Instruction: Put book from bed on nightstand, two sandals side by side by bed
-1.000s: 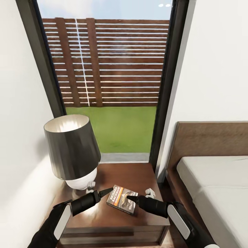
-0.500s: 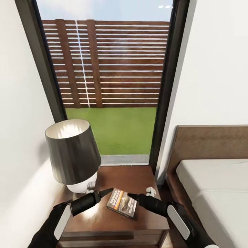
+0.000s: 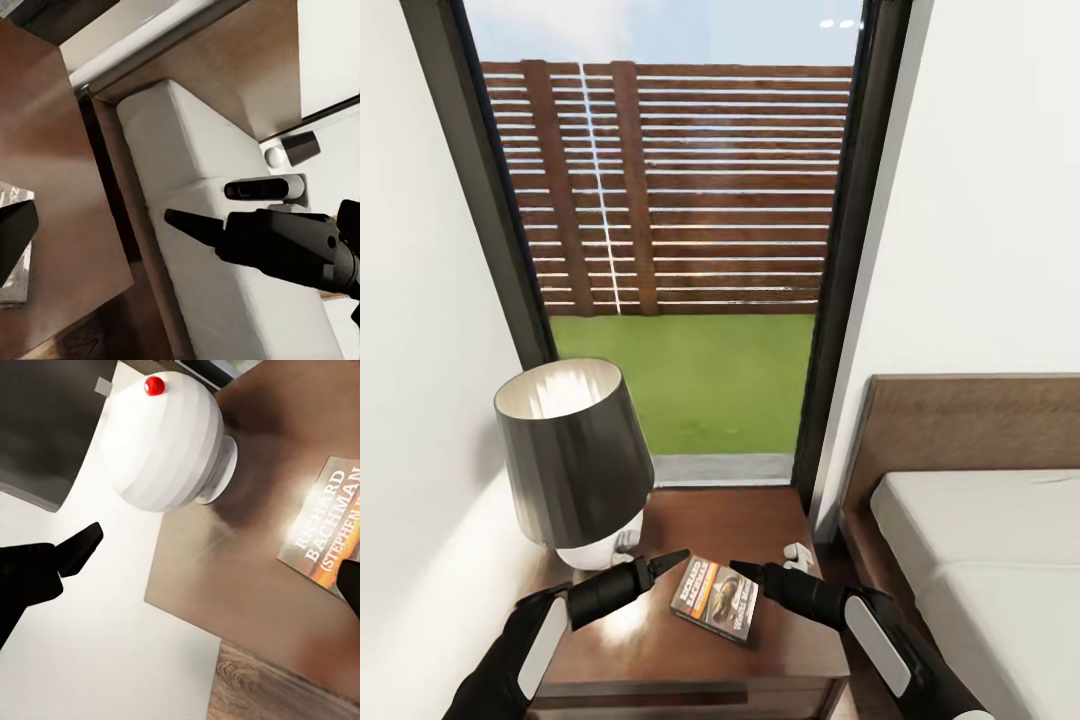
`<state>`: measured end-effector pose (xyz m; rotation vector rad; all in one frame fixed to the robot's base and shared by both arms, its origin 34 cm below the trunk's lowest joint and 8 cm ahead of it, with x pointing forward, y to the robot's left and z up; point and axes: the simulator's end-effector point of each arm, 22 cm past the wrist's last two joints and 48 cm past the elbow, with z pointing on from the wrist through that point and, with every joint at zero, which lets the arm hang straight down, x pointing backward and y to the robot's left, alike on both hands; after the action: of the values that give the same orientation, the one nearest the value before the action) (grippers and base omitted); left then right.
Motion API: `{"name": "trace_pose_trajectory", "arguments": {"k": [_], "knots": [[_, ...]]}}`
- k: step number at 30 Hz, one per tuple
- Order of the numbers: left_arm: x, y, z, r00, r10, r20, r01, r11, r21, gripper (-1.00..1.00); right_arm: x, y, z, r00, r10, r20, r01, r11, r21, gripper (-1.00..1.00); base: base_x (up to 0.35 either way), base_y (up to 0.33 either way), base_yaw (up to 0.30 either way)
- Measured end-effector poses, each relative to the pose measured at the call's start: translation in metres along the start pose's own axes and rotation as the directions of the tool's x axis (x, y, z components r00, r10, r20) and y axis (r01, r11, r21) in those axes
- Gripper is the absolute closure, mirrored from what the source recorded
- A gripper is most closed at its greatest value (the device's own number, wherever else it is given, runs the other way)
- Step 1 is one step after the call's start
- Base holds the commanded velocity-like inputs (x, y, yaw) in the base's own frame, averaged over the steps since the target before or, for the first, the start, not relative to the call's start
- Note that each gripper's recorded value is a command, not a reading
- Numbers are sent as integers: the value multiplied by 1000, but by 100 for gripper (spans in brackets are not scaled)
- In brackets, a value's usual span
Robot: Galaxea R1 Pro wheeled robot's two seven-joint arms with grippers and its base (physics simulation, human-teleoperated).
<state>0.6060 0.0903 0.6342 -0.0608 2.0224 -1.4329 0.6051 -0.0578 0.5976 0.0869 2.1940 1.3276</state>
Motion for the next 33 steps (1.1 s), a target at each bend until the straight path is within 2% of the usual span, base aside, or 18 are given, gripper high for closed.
{"name": "trace_pose_trajectory", "arguments": {"k": [4,16,21,23,24,26,29,31,33], "knots": [[-6,4,-1,1000,18,13,-17,999,-45,-100,-4,8,0,1000,1,-1,-1,1000,-1,-100,0,0,0],[-22,-11,-6,998,45,32,-43,997,-62,-100,-24,28,-7,999,-19,29,19,1000,-1,-100,0,0,0],[-18,-8,-8,999,31,17,-30,996,-80,-100,-30,35,-9,999,-20,30,20,1000,1,-100,0,0,0],[-15,-6,-8,999,39,9,-38,995,-94,-100,-30,36,-10,999,-29,26,29,1000,10,-100,0,0,0],[-12,-3,-9,999,46,4,-45,994,-104,-100,-29,33,-11,999,-50,20,50,998,26,-100,0,0,0],[-1,6,-10,999,48,-10,-49,991,-126,-100,-27,21,-13,991,-132,11,131,988,78,-100,0,0,0],[18,23,-15,999,38,-23,-41,986,-162,-100,-32,12,-16,967,-256,9,253,959,128,-100,0,0,0],[27,33,-21,999,40,-21,-43,982,-185,-100,-36,11,-20,959,-285,7,281,949,140,-100,0,0,0],[32,44,-29,998,66,-9,-67,976,-208,-100,-38,11,-23,954,-301,5,297,943,148,-100,0,0,0]]}}
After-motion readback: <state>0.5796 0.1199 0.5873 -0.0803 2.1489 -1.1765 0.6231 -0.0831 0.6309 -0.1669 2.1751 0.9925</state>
